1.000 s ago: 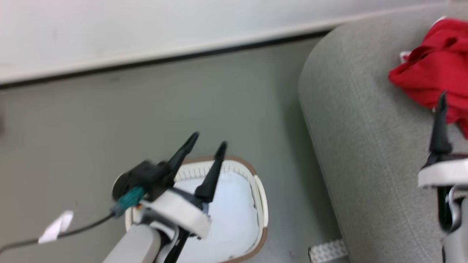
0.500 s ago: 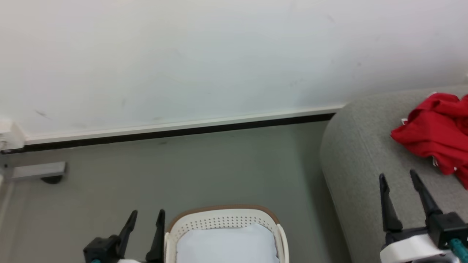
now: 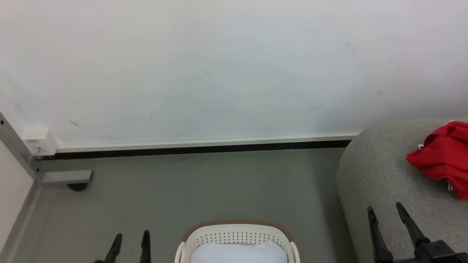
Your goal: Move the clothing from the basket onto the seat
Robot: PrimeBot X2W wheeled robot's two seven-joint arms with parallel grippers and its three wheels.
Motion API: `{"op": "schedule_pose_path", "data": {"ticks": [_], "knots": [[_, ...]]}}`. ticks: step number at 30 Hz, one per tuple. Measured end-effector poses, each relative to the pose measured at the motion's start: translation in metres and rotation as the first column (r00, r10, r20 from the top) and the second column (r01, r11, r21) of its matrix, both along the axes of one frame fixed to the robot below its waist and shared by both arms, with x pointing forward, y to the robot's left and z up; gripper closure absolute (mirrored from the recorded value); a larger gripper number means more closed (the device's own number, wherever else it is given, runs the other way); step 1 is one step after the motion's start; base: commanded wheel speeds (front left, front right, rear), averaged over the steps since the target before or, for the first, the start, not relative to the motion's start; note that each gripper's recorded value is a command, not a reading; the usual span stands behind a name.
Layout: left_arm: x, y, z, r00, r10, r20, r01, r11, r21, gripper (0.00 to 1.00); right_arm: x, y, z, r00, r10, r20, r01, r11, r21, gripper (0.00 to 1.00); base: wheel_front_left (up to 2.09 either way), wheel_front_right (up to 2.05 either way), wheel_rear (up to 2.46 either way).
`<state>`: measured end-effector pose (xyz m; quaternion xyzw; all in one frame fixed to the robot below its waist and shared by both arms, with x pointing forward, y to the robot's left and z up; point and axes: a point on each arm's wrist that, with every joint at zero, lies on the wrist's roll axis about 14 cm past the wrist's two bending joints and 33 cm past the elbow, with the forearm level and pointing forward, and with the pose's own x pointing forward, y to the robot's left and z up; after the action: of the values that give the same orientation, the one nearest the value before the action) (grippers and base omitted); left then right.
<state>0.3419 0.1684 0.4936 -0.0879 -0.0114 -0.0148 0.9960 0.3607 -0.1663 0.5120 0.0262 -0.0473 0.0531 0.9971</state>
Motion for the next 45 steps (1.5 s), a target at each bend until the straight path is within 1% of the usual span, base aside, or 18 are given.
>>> {"op": "schedule_pose_path", "data": {"ticks": [8, 13, 14, 20, 28, 35, 45], "knots": [[-0.003, 0.002, 0.0, 1.0, 0.004, 0.011, -0.004, 1.0, 0.006, 0.0, -0.003, 0.002, -0.007, 1.0, 0.005, -0.022, -0.005, 1.0, 0.016, 0.0, 0.0, 0.0, 0.0], [-0.003, 0.0, 0.001, 1.0, -0.003, 0.016, 0.003, 1.0, -0.009, 0.0, -0.003, 0.005, -0.012, 0.999, 0.014, -0.039, -0.013, 1.0, 0.019, 0.0, 0.0, 0.0, 0.0], [-0.003, -0.001, 0.0, 1.0, -0.005, 0.013, 0.005, 1.0, -0.013, 1.0, -0.004, 0.006, -0.014, 0.999, 0.016, -0.044, -0.015, 1.0, 0.02, 1.0, 0.0, 0.0, 0.0], [-0.01, -0.003, -0.022, 0.998, -0.004, -0.061, 0.002, 1.0, -0.03, 1.0, -0.013, 0.007, -0.039, 0.992, 0.011, -0.129, -0.006, 0.999, 0.041, 1.0, 0.0, 0.0, 0.0], [-0.008, 0.004, -0.028, 0.994, 0.021, -0.109, -0.039, 0.985, -0.165, 1.0, -0.012, -0.002, -0.043, 0.986, -0.016, -0.168, 0.048, 0.981, 0.186, 1.0, 0.0, 0.0, 0.0], [-0.003, 0.008, -0.027, 0.992, 0.033, -0.126, -0.067, 0.959, -0.276, 1.0, -0.01, -0.008, -0.042, 0.982, -0.032, -0.187, 0.089, 0.948, 0.305, 1.0, 0.0, 0.0, 0.0], [0.004, 0.014, -0.026, 0.989, 0.04, -0.145, -0.098, 0.901, -0.422, 1.0, -0.004, -0.014, -0.039, 0.979, -0.038, -0.202, 0.129, 0.88, 0.458, 1.0, 0.0, 0.0, 0.0]]}}
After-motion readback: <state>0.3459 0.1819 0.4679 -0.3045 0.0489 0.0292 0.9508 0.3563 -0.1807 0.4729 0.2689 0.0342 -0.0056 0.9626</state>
